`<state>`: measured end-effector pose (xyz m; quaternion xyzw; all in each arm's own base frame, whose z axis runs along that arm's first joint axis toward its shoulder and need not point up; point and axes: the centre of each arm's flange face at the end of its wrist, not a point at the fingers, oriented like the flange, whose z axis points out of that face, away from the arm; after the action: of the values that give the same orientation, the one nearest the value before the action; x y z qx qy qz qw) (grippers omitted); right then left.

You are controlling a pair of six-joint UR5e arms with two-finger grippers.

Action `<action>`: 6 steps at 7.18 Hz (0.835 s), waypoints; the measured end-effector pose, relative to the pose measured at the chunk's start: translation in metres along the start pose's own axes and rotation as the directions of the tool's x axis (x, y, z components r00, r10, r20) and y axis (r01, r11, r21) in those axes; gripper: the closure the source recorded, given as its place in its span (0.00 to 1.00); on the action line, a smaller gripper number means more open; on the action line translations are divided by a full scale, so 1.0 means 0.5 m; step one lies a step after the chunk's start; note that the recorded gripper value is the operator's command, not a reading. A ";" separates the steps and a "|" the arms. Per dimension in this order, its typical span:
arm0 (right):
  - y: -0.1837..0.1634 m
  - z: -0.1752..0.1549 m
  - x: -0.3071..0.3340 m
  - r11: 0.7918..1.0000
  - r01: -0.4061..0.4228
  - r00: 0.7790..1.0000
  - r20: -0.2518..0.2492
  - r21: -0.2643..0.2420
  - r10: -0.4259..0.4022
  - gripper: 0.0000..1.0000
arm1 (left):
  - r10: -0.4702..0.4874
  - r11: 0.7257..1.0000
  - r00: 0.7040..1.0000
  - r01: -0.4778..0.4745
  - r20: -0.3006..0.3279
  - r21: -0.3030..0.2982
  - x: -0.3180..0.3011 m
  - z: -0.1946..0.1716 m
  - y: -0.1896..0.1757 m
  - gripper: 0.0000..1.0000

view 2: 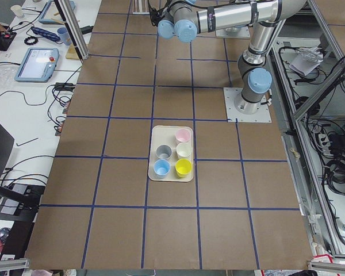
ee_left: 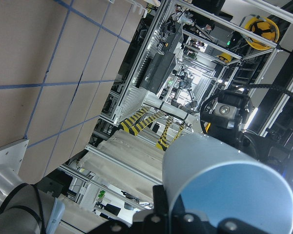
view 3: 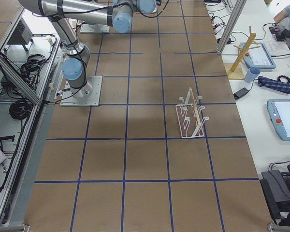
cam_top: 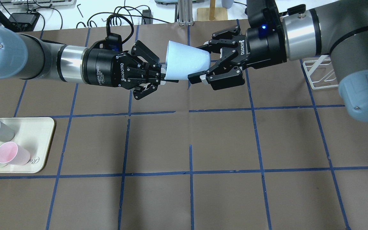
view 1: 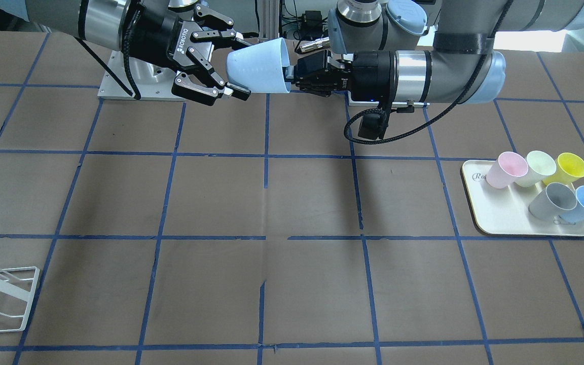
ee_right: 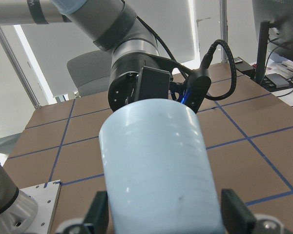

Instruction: Transfer IKEA cup to right arm and place on rack

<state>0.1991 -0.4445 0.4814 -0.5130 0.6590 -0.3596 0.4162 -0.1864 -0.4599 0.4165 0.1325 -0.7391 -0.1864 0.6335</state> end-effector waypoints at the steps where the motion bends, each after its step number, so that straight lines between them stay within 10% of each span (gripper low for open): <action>1: 0.000 0.000 0.000 1.000 0.000 1.000 0.000 0.000 0.000 0.65 | -0.001 1.000 1.000 0.001 -0.001 0.001 0.000 -0.002 -0.001 0.82; 3: -0.002 -0.001 -0.003 1.000 -0.004 1.000 -0.001 0.001 0.004 0.71 | 0.001 1.000 1.000 -0.001 -0.001 0.003 0.003 -0.002 0.003 0.09; 6: -0.007 -0.003 -0.007 1.000 -0.014 1.000 -0.003 0.002 0.014 0.74 | -0.005 1.000 1.000 0.005 -0.004 0.011 0.005 -0.012 0.005 0.00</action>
<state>0.1995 -0.4417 0.4855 -0.5074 0.6630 -0.3579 0.4182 -0.1809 -0.4594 0.4207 0.1383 -0.7387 -0.1837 0.6336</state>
